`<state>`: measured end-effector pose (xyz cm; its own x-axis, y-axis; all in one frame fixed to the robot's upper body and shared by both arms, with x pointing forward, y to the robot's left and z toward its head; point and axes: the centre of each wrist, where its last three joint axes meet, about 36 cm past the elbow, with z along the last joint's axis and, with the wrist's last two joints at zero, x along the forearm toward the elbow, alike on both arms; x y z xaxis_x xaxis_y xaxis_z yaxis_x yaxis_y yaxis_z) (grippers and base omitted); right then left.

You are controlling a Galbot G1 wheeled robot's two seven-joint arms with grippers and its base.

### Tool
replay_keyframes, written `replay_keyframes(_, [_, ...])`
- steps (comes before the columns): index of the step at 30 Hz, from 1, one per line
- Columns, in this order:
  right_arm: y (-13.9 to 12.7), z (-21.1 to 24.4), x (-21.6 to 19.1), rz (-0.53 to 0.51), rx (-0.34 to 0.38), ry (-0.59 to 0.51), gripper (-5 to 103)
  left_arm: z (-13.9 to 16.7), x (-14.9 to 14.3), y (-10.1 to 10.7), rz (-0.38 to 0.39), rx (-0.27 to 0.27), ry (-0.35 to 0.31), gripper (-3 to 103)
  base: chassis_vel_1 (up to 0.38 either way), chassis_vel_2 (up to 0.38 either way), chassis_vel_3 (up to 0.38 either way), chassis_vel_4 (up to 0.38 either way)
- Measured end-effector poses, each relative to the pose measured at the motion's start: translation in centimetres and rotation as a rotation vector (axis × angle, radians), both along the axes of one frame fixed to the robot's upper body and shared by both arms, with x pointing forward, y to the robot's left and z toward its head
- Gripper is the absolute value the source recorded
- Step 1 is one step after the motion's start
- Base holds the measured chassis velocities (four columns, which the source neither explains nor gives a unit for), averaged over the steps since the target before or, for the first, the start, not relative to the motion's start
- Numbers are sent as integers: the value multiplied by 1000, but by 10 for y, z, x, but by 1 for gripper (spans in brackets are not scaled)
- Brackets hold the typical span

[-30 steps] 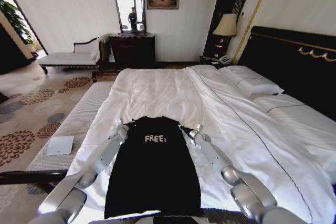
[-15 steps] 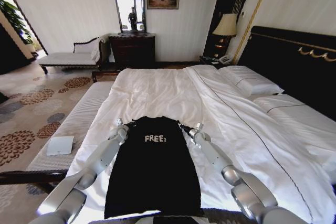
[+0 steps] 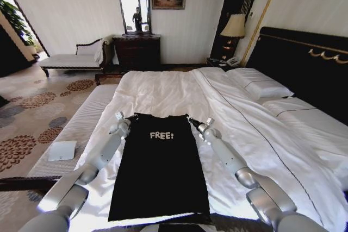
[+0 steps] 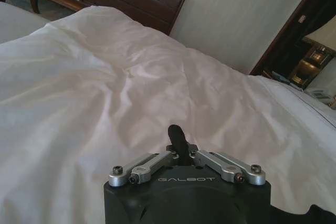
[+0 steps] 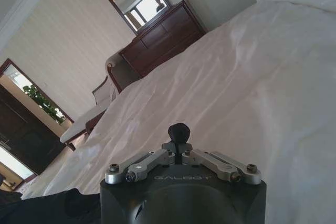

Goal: Fold the clothes on the bed.

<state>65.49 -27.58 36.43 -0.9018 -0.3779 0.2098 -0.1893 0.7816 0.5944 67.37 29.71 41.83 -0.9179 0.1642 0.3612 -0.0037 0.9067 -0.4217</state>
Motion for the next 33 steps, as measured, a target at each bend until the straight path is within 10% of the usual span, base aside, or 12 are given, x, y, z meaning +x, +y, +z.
replay_keyframes(16, [8, 28, 62, -61, -57, -28, 1, 33, 74, -50, -2, 44, -1, 2, 0, 0, 0, 0])
replay_keyframes(33, [12, 10, 56, -56, -64, -33, 1, 2, 58, -53, -19, 26, 16, 2, 0, 0, 0, 0])
